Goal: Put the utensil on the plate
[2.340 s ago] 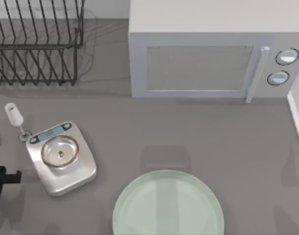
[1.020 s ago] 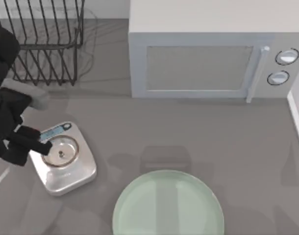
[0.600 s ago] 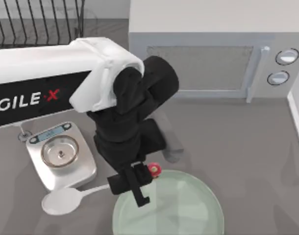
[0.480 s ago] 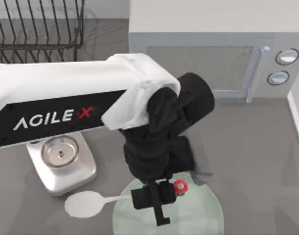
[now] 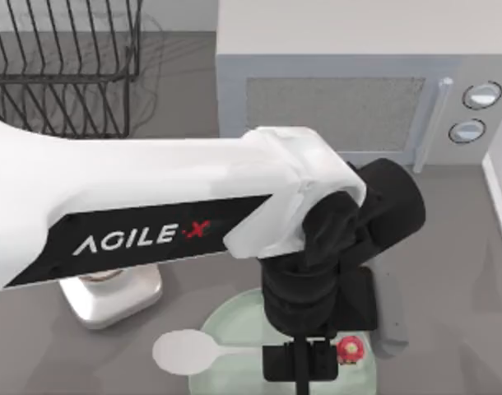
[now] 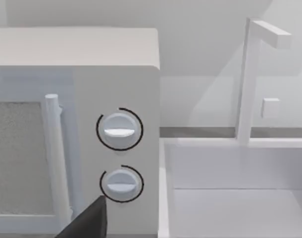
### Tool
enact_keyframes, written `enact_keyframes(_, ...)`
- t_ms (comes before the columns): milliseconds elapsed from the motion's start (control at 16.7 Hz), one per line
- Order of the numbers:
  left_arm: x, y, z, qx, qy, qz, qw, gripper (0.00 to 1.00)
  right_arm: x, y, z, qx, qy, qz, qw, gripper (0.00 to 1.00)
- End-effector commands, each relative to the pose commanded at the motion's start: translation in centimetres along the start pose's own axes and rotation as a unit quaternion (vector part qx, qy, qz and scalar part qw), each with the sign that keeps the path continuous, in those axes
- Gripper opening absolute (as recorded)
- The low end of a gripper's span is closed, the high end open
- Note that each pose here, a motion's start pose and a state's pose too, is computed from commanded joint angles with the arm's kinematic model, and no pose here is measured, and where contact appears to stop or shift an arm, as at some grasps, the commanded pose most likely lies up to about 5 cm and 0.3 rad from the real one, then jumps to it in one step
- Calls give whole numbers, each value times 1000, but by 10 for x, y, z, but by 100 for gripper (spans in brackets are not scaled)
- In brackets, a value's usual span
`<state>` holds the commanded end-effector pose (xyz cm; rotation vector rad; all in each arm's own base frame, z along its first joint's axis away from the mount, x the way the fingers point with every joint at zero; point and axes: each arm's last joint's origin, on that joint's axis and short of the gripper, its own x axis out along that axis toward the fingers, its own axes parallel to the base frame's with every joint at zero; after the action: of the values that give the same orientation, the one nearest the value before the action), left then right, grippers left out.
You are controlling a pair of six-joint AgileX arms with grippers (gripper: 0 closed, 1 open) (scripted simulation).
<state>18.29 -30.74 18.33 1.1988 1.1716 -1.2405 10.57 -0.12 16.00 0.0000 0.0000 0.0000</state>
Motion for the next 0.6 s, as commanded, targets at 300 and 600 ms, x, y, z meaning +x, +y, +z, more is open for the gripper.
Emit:
enact_keyframes(300,0,1,2,-3,-5,9,1000,0,0,0,0,0,0,0,1000,100)
enact_keyframes(600,-8,5,15,-4,-42,50,998,0,0,0,0,0,0,0,1000,100)
